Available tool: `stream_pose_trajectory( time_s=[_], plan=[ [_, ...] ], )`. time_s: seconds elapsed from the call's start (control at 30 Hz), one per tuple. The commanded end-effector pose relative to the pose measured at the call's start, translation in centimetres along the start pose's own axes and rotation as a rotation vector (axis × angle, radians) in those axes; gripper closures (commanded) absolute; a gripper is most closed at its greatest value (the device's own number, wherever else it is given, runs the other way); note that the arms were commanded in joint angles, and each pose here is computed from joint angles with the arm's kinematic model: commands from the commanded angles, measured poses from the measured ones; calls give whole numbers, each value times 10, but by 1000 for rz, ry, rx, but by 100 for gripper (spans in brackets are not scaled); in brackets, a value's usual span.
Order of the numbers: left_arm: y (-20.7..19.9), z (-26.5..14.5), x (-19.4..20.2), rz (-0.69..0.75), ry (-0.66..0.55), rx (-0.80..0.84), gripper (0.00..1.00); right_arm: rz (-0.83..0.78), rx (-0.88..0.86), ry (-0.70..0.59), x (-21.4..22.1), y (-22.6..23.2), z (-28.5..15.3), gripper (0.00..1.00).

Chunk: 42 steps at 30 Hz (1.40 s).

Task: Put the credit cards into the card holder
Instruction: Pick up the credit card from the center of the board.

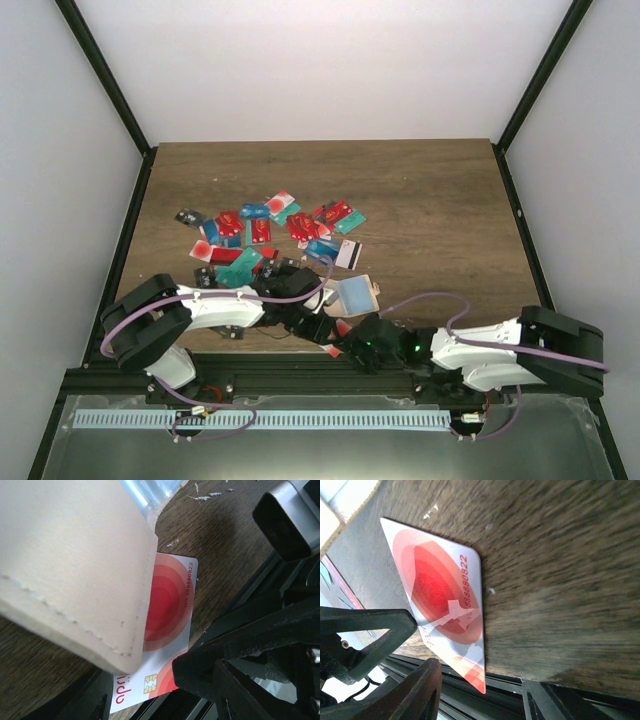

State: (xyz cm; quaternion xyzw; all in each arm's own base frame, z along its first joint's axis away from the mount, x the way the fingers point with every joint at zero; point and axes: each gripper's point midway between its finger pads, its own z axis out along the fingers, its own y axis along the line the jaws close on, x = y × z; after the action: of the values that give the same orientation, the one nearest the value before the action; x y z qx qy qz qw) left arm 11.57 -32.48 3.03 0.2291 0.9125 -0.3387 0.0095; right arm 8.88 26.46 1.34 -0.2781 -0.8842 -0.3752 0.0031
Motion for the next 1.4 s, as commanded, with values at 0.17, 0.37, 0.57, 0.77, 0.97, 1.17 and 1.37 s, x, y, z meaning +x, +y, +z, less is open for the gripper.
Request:
stream_pose_trajectory(
  time_s=[0.17,0.37,0.57,0.77,0.97,1.17,1.37],
  plan=[
    [3,5,24,-47,59,33,51,22,-17,-3,-1,-6,6,60],
    [5,5,26,-49,61,28,54,30,-17,4,-1,-10,7,69],
    [7,6,27,-49,62,24,55,40,-19,10,-1,-14,6,79],
    [6,4,25,-51,53,21,55,40,-14,18,0,-16,3,92],
    [11,0,21,-53,39,-30,55,35,21,48,4,-24,-3,99],
    [18,-3,17,-56,21,-84,55,37,88,110,15,-36,-17,99],
    [20,-5,10,-62,0,-113,55,90,127,97,13,-48,-41,99]
  ],
)
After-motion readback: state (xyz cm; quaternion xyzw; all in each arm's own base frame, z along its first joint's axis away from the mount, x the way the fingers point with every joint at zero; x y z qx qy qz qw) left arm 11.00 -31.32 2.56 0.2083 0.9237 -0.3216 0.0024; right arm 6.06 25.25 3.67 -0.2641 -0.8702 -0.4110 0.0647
